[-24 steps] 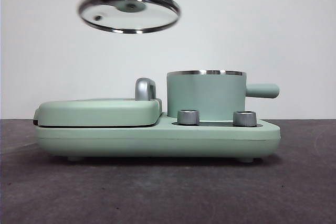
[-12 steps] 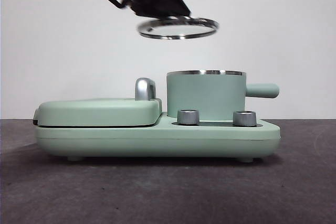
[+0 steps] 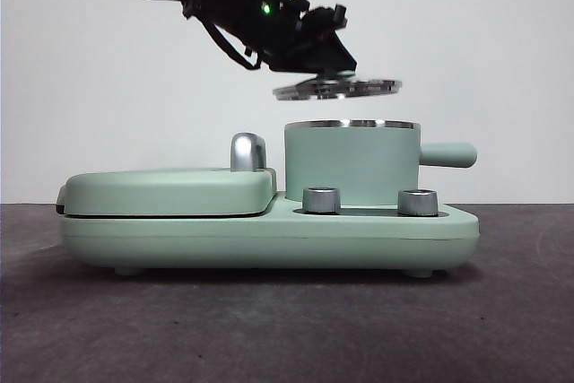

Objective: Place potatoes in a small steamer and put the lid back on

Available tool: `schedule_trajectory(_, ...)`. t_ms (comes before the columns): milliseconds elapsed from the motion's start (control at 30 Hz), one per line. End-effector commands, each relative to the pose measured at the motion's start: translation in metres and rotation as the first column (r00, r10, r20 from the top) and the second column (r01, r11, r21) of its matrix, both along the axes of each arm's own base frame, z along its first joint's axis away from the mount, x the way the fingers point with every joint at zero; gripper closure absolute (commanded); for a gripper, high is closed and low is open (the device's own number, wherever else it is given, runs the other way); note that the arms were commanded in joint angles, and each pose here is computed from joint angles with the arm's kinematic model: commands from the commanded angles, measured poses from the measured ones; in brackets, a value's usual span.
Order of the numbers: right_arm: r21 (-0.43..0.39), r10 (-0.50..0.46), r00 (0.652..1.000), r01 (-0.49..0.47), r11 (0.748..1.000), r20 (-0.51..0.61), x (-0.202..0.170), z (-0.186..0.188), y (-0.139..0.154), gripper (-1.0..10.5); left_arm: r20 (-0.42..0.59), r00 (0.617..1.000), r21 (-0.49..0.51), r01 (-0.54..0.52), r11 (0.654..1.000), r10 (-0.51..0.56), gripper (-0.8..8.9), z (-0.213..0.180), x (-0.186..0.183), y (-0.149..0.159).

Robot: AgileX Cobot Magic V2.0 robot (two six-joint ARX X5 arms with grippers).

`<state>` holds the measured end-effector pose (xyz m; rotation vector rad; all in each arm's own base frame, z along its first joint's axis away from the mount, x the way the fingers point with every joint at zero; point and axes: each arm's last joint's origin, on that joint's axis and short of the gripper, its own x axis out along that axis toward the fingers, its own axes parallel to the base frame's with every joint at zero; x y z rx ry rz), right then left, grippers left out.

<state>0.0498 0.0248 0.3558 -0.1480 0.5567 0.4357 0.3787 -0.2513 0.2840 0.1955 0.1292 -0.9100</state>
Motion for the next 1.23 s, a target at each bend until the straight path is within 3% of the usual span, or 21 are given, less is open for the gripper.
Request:
schedule_trajectory(33, -0.005, -0.006, 1.0, 0.006, 1.0, 0.018, 0.002, 0.003, 0.001, 5.2, 0.034, 0.999, -0.04, 0.012, 0.999, -0.01, 7.99, 0.008, 0.005, -0.007)
schedule_trajectory(533, -0.002, -0.034, 0.998, 0.034, 0.999, 0.057, 0.007, 0.006, 0.003, 5.2, -0.021, 0.998, -0.045, 0.058, 0.997, -0.059, 7.99, -0.007, 0.004, -0.017)
schedule_trajectory(967, -0.002, -0.034, 0.998, 0.034, 0.999, 0.057, 0.007, 0.006, 0.003, 5.2, -0.061, 0.995, 0.042, 0.081, 0.996, -0.079, 7.99, -0.024, 0.004, -0.022)
schedule_trajectory(1233, -0.002, -0.034, 0.998, 0.034, 0.999, 0.057, 0.007, 0.006, 0.003, 5.2, -0.068, 0.995, 0.047, 0.081, 0.996, -0.078, 7.99, -0.025, 0.004, -0.021)
